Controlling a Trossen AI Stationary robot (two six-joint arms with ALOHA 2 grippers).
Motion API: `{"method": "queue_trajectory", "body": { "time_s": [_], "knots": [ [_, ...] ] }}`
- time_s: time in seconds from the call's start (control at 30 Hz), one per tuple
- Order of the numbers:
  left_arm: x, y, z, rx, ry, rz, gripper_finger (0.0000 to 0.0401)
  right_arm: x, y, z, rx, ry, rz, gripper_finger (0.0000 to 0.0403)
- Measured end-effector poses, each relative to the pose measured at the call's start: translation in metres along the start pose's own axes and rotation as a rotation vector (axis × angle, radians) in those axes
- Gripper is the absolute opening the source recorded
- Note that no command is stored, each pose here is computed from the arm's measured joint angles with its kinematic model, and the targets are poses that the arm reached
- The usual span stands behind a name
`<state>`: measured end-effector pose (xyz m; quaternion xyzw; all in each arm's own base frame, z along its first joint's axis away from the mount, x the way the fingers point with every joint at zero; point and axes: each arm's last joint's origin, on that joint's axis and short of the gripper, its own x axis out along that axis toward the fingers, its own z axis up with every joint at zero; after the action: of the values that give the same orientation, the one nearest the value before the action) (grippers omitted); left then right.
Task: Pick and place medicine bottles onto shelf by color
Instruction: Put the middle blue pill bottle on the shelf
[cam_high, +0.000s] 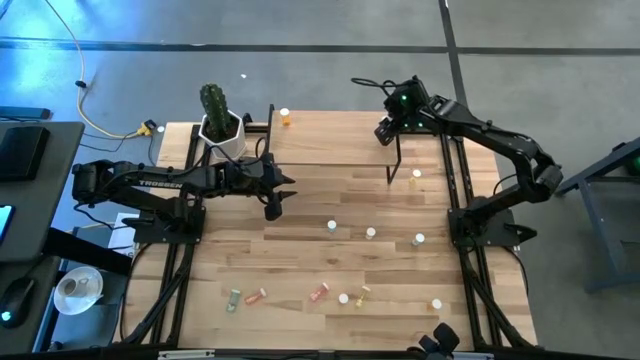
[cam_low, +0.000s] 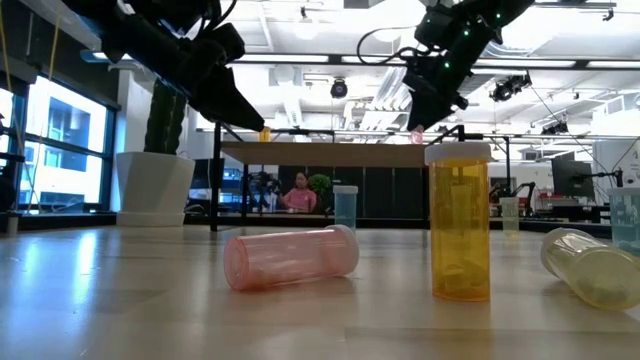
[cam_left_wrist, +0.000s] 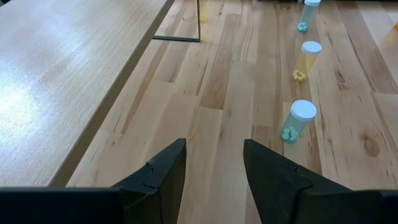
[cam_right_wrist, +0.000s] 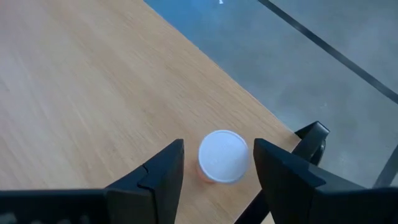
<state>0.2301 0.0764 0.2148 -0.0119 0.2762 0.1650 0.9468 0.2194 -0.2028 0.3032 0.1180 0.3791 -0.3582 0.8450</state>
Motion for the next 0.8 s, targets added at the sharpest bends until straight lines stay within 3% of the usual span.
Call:
{"method": "queue_trajectory", "body": {
  "time_s": [0.47, 0.8],
  "knots": [
    [0.000, 0.000, 0.000, 0.001, 0.000, 0.000, 0.0153, -0.029, -0.002, 0.024, -0.004, -0.031, 0.014, 0.0186],
    [0.000, -0.002, 0.002, -0.097, -0.017, 0.002, 0.0197, -0.065, -0.005, 0.048, -0.030, -0.072, 0.023, 0.0186]
  ]
}}
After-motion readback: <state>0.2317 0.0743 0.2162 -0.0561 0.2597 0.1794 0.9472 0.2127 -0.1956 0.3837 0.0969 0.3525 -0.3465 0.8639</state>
